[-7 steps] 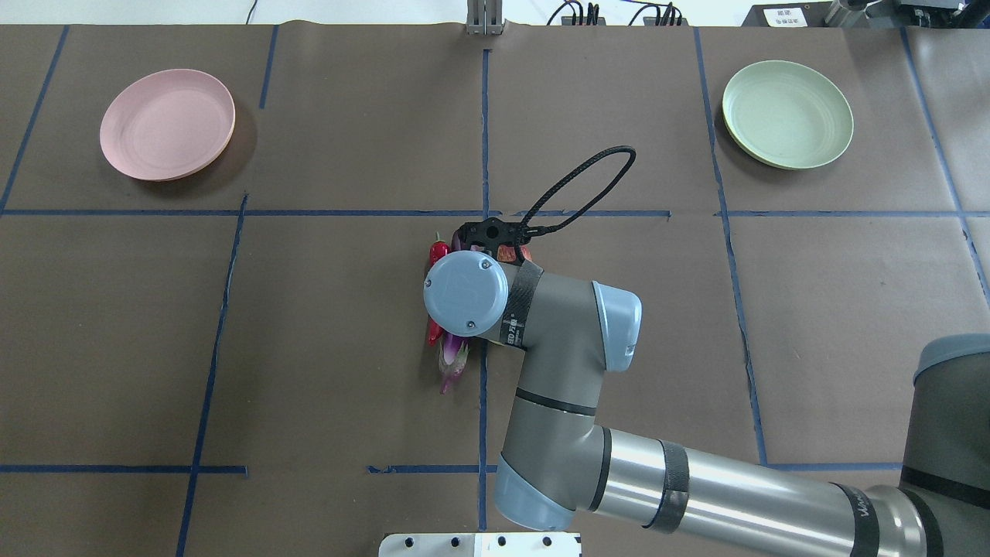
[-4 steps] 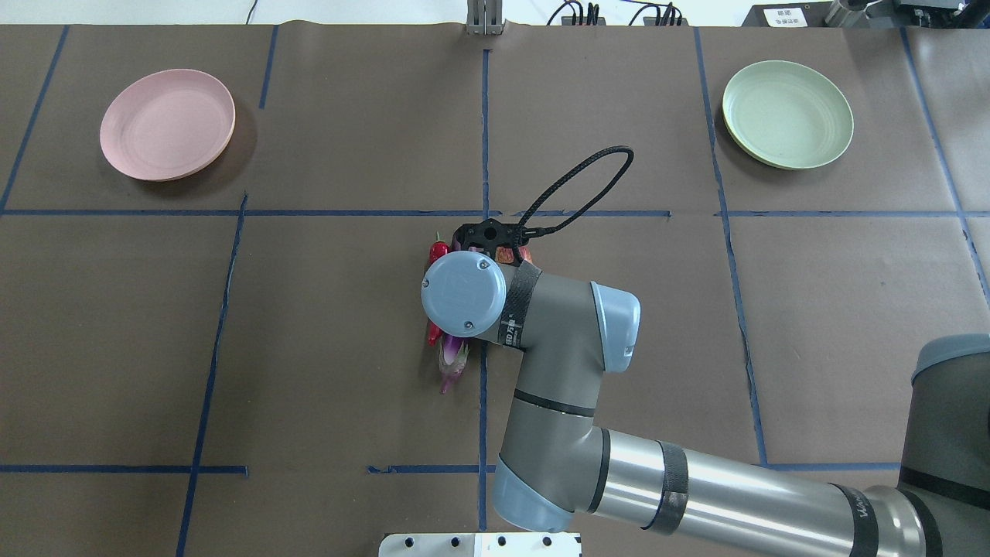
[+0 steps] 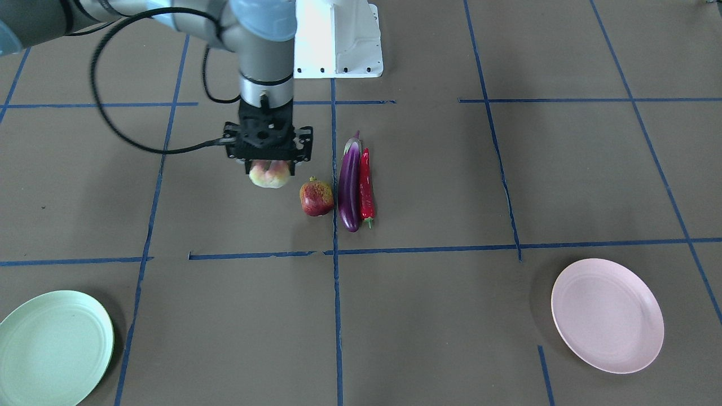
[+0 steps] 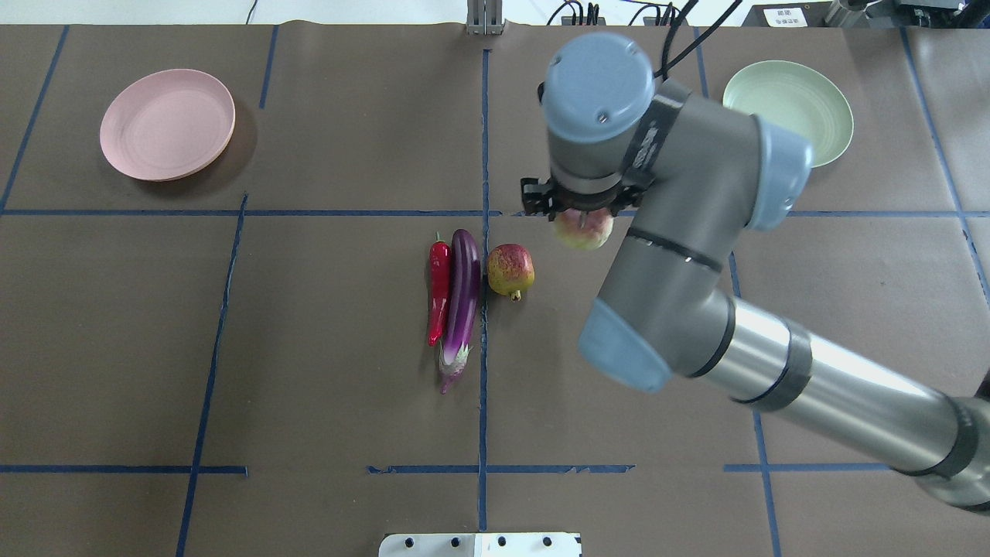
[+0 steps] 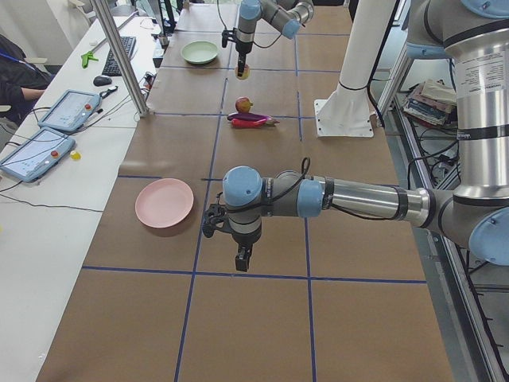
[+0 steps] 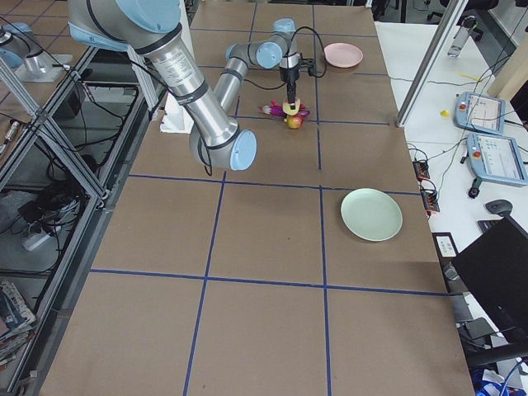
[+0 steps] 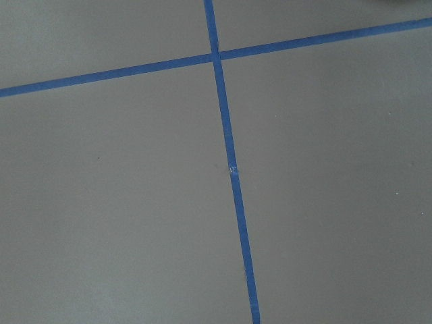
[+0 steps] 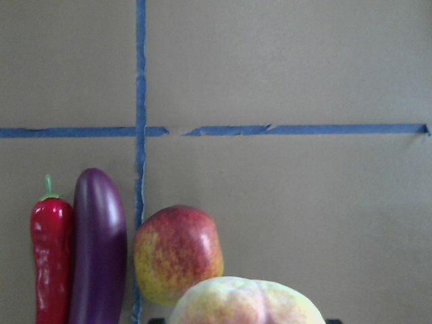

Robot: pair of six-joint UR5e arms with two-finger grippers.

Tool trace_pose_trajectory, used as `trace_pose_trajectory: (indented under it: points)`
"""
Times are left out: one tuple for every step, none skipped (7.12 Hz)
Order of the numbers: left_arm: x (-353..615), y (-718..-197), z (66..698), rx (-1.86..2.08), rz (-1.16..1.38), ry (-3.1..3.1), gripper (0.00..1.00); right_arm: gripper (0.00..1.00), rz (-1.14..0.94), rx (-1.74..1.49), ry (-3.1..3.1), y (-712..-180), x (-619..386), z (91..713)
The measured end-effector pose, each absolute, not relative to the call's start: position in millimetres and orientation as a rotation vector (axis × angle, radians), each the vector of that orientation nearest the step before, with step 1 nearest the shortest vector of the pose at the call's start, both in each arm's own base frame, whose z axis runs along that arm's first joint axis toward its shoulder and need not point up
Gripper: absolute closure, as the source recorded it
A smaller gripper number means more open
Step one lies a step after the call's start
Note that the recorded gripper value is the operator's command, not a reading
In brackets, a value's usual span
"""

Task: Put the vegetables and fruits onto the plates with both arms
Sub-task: 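Lift the peach with the right gripper and carry it to the green plate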

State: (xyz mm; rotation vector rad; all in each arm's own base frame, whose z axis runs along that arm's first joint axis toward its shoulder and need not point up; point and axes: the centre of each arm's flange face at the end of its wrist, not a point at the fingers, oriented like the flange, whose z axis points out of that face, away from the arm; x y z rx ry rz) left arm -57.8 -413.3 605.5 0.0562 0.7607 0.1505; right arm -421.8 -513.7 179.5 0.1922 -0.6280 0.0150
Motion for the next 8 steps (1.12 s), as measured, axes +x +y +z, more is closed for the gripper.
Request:
trace_pose_trajectory:
  points:
    - [-58, -413, 605, 0.058, 0.152, 0.761, 0.00, 0.97, -0.047, 0.199, -0.613, -559, -371, 212]
    - [-57, -414, 604, 0.059, 0.154, 0.761, 0.00, 0.97, -0.095, 0.201, -0.616, -609, -329, 255]
    - [-57, -414, 603, 0.060, 0.155, 0.761, 0.00, 0.97, -0.127, 0.213, -0.628, -656, -298, 304]
    - [-57, -414, 603, 0.061, 0.156, 0.761, 0.00, 0.97, -0.154, 0.231, -0.638, -694, -276, 360]
    - [-57, -414, 603, 0.061, 0.156, 0.761, 0.00, 0.97, -0.180, 0.244, -0.642, -721, -260, 418]
    - [-56, -414, 603, 0.060, 0.157, 0.761, 0.00, 0.95, -0.196, 0.247, -0.643, -735, -250, 466]
    - [-56, -414, 603, 0.059, 0.157, 0.761, 0.00, 0.81, -0.201, 0.244, -0.642, -739, -245, 499]
    - [-56, -414, 603, 0.059, 0.158, 0.761, 0.00, 0.56, -0.200, 0.237, -0.642, -739, -241, 520]
